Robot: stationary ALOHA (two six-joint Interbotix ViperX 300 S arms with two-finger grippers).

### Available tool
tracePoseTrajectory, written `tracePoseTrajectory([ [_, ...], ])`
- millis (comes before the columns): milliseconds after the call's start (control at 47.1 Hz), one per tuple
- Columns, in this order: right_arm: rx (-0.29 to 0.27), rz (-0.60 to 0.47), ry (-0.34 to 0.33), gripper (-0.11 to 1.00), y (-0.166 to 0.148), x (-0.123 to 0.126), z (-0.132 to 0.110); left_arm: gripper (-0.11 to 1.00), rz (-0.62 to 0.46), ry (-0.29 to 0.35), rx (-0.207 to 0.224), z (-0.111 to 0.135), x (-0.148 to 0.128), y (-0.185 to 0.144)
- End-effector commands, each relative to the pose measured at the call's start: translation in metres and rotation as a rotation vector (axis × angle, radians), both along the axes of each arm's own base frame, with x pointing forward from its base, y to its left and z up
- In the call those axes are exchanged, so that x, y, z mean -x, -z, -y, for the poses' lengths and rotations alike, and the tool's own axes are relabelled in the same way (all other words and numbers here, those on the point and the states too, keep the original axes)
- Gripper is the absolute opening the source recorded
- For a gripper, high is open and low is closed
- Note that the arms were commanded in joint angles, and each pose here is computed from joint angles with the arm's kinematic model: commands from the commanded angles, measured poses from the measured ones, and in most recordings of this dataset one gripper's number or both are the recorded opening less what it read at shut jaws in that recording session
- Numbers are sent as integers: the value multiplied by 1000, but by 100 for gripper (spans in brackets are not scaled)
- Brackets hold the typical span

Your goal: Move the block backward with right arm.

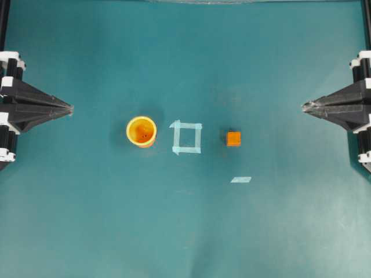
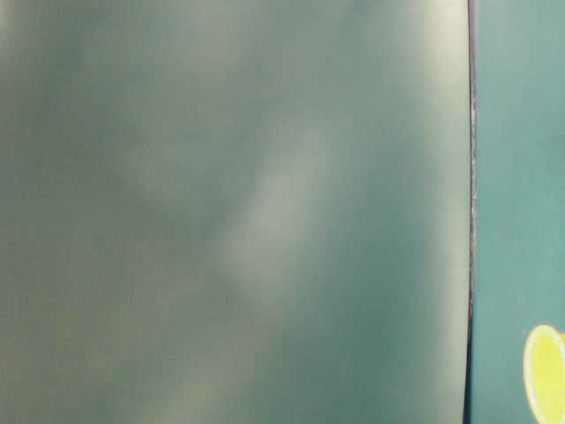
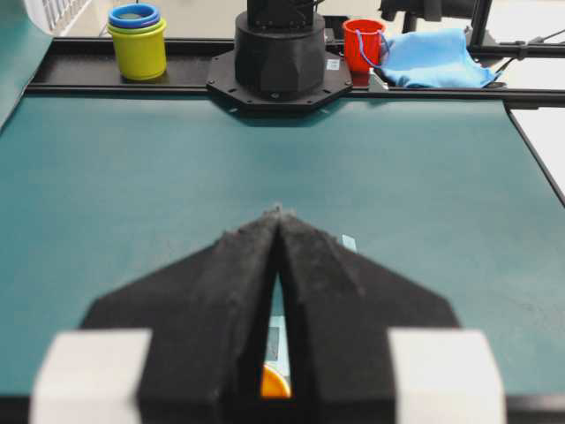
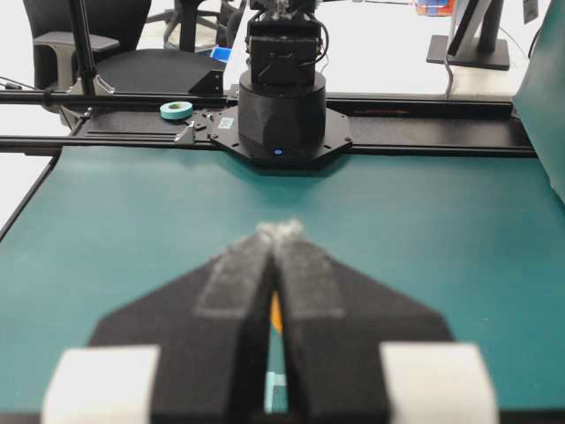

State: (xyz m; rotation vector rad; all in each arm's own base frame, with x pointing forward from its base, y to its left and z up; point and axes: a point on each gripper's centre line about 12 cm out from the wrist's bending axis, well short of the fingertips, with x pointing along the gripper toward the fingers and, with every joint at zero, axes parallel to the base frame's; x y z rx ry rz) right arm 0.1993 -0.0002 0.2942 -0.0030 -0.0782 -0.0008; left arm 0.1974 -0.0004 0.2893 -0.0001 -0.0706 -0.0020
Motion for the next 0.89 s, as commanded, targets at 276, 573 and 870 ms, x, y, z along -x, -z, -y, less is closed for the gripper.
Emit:
tracePoseTrajectory([
  [276, -2, -29, 20, 0, -12, -10, 4, 0, -18, 2, -3, 0, -5, -11],
  [573, -15, -58, 54, 0, -11, -21, 12, 0, -21, 1, -5, 0, -5, -11],
  [870, -19, -118, 56, 2, -10, -40, 13, 0, -40, 1, -3, 0, -5, -9],
])
